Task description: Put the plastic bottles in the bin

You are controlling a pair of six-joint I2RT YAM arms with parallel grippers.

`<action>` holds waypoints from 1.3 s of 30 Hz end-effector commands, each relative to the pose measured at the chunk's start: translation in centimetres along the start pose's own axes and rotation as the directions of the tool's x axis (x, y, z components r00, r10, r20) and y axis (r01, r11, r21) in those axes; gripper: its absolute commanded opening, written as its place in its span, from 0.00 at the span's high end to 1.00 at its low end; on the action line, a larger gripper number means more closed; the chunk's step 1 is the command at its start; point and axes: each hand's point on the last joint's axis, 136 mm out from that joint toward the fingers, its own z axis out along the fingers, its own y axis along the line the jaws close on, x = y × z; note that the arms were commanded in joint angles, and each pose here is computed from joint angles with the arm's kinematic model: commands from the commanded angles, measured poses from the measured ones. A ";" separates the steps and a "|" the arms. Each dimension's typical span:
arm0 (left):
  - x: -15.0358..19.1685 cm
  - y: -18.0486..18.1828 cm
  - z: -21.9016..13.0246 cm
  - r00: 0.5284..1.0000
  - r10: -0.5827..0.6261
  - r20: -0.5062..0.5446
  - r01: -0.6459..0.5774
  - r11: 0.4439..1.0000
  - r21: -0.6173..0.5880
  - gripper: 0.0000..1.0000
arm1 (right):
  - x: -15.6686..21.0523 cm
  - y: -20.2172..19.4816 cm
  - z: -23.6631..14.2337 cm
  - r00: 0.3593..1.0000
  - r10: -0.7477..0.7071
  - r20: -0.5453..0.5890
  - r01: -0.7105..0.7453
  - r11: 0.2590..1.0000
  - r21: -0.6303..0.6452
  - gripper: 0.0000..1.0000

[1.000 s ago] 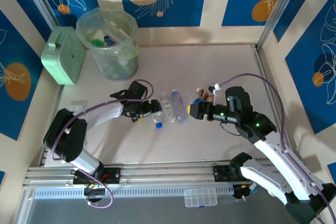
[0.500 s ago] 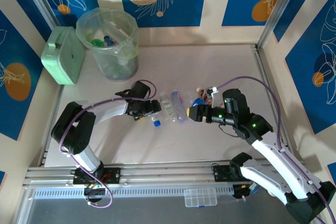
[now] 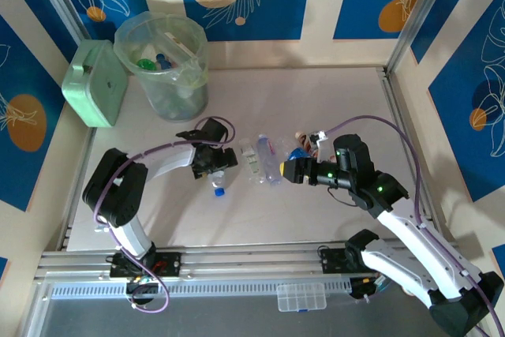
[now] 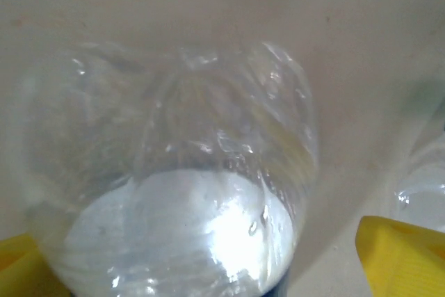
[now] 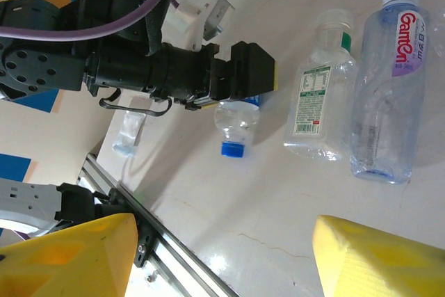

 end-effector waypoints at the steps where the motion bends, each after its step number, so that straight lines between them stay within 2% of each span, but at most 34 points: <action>1: -0.5 1.2 0.0 1.000 -0.002 0.001 0.003 0.998 -0.071 0.07 | 0.4 0.4 0.1 1.000 -0.005 -0.007 0.005 1.000 -0.030 0.32; 11: 0.2 2.1 0.4 1.000 -0.003 -0.017 0.001 0.995 -0.098 0.33 | 0.6 0.2 0.4 1.000 -0.002 -0.011 0.002 1.000 -0.028 0.32; 16: 0.8 2.0 0.1 0.999 0.011 -0.044 -0.014 0.997 -0.081 0.33 | 0.6 0.1 0.4 1.000 -0.002 -0.012 0.002 1.000 -0.025 0.32; 19: 1.0 2.0 -0.2 0.998 0.011 -0.068 -0.017 0.996 -0.091 0.27 | 0.7 0.2 0.5 1.000 0.000 -0.016 0.000 0.999 -0.032 0.32; 21: 0.9 2.2 -0.3 0.997 0.016 -0.069 -0.024 0.994 -0.108 0.26 | 0.6 0.2 0.5 1.000 0.000 -0.016 -0.001 0.999 -0.035 0.32; 24: 0.8 2.5 -0.6 0.998 0.026 -0.064 -0.034 0.991 -0.128 0.31 | 0.5 0.3 0.6 1.000 0.003 -0.017 -0.004 0.999 -0.040 0.32; 29: 0.6 2.7 -0.6 0.997 0.028 -0.065 -0.038 0.988 -0.149 0.46 | 0.8 0.7 0.7 1.000 0.005 -0.030 -0.007 0.998 -0.059 0.32; 35: 0.2 2.3 -1.6 0.998 0.039 -0.052 -0.046 0.990 -0.137 0.48 | 0.6 1.0 0.0 1.000 -0.006 -0.018 0.005 0.998 -0.056 0.32; 39: -0.7 1.4 -4.2 0.997 0.073 0.001 -0.072 0.992 -0.099 0.48 | 0.4 1.2 -0.6 1.000 -0.019 -0.004 0.018 0.999 -0.050 0.32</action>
